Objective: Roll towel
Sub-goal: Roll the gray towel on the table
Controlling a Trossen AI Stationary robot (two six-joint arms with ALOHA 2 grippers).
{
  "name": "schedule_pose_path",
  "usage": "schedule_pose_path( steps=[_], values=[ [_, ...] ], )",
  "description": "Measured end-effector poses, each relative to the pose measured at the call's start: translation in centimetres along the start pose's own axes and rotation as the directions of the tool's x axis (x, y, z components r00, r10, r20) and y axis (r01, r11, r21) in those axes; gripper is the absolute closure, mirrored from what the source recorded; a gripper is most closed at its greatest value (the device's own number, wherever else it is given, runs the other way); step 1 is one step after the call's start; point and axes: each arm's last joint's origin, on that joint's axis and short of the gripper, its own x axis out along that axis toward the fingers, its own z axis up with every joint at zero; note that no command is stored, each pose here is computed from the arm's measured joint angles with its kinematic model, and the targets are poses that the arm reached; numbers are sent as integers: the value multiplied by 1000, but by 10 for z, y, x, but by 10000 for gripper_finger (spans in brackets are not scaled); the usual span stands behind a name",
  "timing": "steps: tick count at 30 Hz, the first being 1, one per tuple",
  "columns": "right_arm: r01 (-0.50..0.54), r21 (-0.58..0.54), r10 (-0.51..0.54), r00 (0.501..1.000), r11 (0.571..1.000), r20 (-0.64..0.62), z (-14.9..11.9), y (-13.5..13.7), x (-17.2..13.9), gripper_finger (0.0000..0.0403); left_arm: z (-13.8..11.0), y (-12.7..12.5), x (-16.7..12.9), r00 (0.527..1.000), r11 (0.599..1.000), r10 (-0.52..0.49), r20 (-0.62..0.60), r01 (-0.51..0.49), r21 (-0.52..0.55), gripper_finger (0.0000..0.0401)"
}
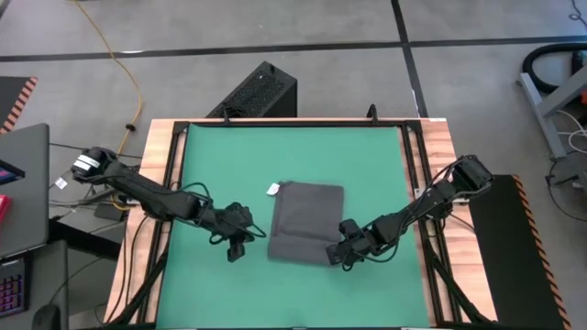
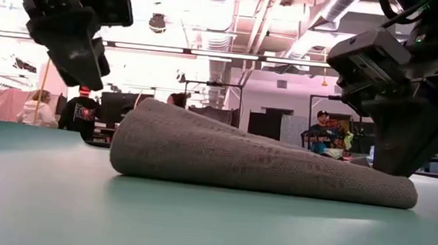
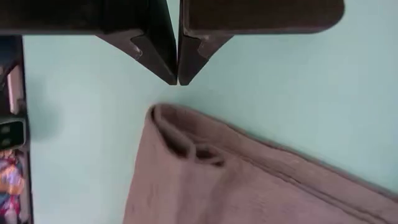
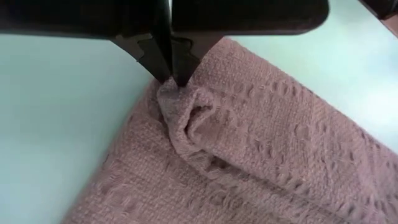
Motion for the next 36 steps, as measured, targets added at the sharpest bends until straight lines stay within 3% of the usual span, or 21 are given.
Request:
schedule_pose_path(
  steps=[3,7,11,13,19,26,36],
  values=[
    [0,-16,0,1000,1000,0,0,0,0,397,6,-11,1,992,991,-62,112,48,125,401],
    [0,-15,0,1000,1000,-3,1,0,0,397,20,-28,-3,939,956,-132,317,36,291,401],
    [1,-18,-1,1000,1000,-9,2,0,0,397,22,-30,8,927,932,-144,347,9,363,401],
    [0,-31,-1,1000,1000,-8,3,0,1,397,16,-28,22,944,920,-115,308,-15,392,401],
    [5,-37,-5,1000,999,-7,4,0,0,397,13,-28,52,935,918,-132,330,-10,397,401],
    [7,-53,-7,1000,999,-7,4,0,1,397,2,-21,78,955,927,-113,275,1,375,401],
    [5,-68,-6,1000,998,-9,2,0,0,397,-18,-6,108,983,956,-6,181,-47,289,401]
  ],
)
